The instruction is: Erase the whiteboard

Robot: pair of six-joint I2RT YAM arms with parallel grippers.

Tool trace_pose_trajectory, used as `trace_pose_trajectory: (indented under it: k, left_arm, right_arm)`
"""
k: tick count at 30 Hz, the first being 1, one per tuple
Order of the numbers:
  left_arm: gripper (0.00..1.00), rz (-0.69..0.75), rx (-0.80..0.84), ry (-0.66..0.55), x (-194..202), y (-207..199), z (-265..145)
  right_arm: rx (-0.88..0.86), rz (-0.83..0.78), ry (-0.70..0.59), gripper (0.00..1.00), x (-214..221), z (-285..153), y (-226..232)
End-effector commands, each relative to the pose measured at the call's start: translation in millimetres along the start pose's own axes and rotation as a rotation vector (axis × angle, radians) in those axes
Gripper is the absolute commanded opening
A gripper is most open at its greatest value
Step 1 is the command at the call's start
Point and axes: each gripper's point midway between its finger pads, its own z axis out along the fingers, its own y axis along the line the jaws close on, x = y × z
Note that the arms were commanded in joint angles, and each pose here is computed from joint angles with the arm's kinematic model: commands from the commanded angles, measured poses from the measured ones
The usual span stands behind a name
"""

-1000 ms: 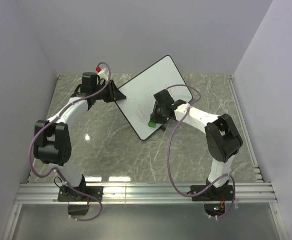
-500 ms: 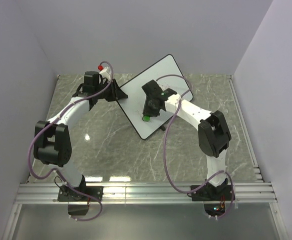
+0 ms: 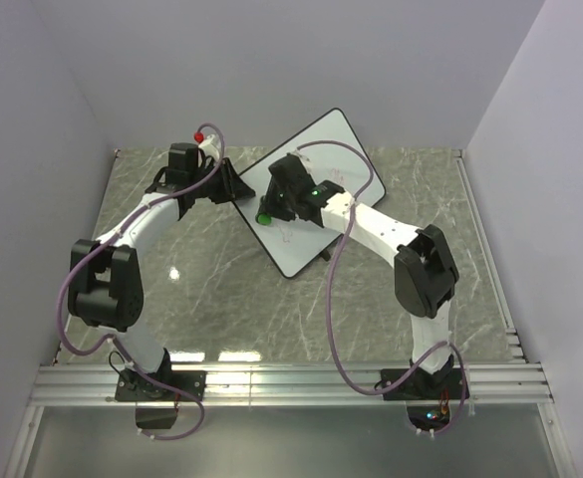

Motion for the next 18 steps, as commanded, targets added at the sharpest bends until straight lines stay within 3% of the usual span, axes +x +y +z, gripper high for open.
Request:
trace_pose_trajectory:
  k: [1, 18]
  left_arm:
    - [0.0, -0.012, 0.009, 0.105, 26, -24, 6]
    - [0.0, -0.057, 0.038, 0.126, 21, -39, -2]
  right_arm:
    - [0.093, 0.03, -0.013, 0.0, 32, 56, -46]
    - [0.238, 0.176, 0.079, 0.0, 134, 49, -163]
